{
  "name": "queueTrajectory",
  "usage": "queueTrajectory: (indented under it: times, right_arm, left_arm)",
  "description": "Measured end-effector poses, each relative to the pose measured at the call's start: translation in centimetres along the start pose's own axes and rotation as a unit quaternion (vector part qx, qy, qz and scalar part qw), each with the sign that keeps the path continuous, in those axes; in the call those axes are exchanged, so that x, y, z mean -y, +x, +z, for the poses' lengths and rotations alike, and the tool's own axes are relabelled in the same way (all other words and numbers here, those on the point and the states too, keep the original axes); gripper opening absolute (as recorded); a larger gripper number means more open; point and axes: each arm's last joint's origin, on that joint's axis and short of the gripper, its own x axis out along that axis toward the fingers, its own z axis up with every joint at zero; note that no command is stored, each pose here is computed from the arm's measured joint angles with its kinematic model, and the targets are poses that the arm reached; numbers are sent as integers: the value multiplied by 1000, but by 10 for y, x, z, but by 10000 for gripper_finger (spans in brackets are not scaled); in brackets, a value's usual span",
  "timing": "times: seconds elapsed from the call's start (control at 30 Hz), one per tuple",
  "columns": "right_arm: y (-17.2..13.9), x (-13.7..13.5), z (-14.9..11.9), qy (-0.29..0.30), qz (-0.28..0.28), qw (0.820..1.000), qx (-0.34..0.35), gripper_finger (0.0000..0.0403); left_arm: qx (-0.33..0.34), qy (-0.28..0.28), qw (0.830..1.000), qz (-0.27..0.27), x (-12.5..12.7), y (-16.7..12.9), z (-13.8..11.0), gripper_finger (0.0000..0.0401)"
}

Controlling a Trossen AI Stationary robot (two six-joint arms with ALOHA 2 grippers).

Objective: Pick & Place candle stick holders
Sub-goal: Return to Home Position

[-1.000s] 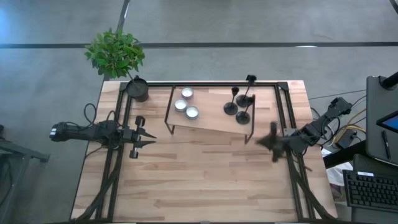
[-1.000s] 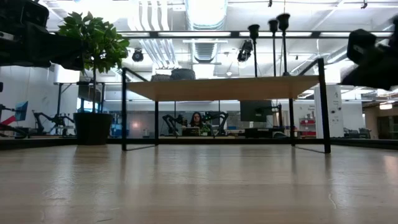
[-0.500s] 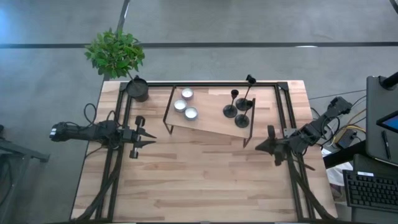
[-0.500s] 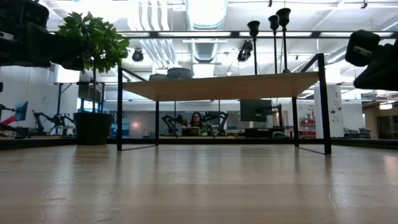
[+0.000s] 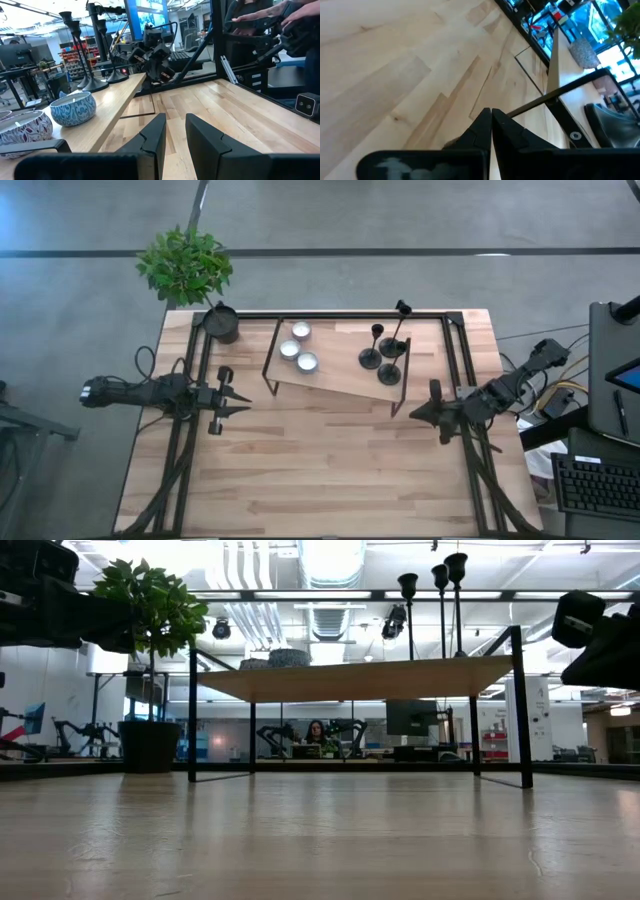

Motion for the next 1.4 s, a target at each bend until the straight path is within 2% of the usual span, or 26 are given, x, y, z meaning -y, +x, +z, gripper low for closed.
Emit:
queueTrajectory:
  times: [0.17, 0.27, 0.33, 0.37, 0.5, 0.67, 0.8, 0.93, 1.0, 1.4]
  right_arm:
    - [5, 7, -6, 36, -9, 999, -26, 8]
    - [10, 13, -11, 112, -3, 993, -38, 8]
    - [12, 16, -15, 176, 23, 984, -31, 8]
    - [13, 17, -16, 189, 37, 981, -25, 8]
    - [12, 25, -19, 199, 52, 979, 6, 8]
    - [13, 35, -19, 205, -26, 976, 73, 9]
    - [16, 36, -19, 220, -67, 964, 135, 9]
    - [15, 37, -17, 286, -56, 945, 149, 9]
    - [15, 38, -15, 298, -50, 939, 164, 9]
    - [16, 38, -16, 307, -44, 937, 161, 9]
  left_arm:
    - [0, 0, 1000, 0, 0, 0, 0, 80]
    - [0, 0, 1000, 0, 0, 0, 0, 80]
    - [0, 0, 1000, 0, 0, 0, 0, 80]
    - [-1, 0, 1000, 0, 0, 0, 0, 80]
    - [-1, 0, 1000, 0, 0, 0, 0, 80]
    - [-1, 0, 1000, 0, 0, 0, 0, 80]
    - [-1, 0, 1000, 0, 0, 0, 0, 80]
    - [-1, 0, 1000, 0, 0, 0, 0, 80]
    - [-1, 0, 1000, 0, 0, 0, 0, 80]
    - [-1, 0, 1000, 0, 0, 0, 0, 80]
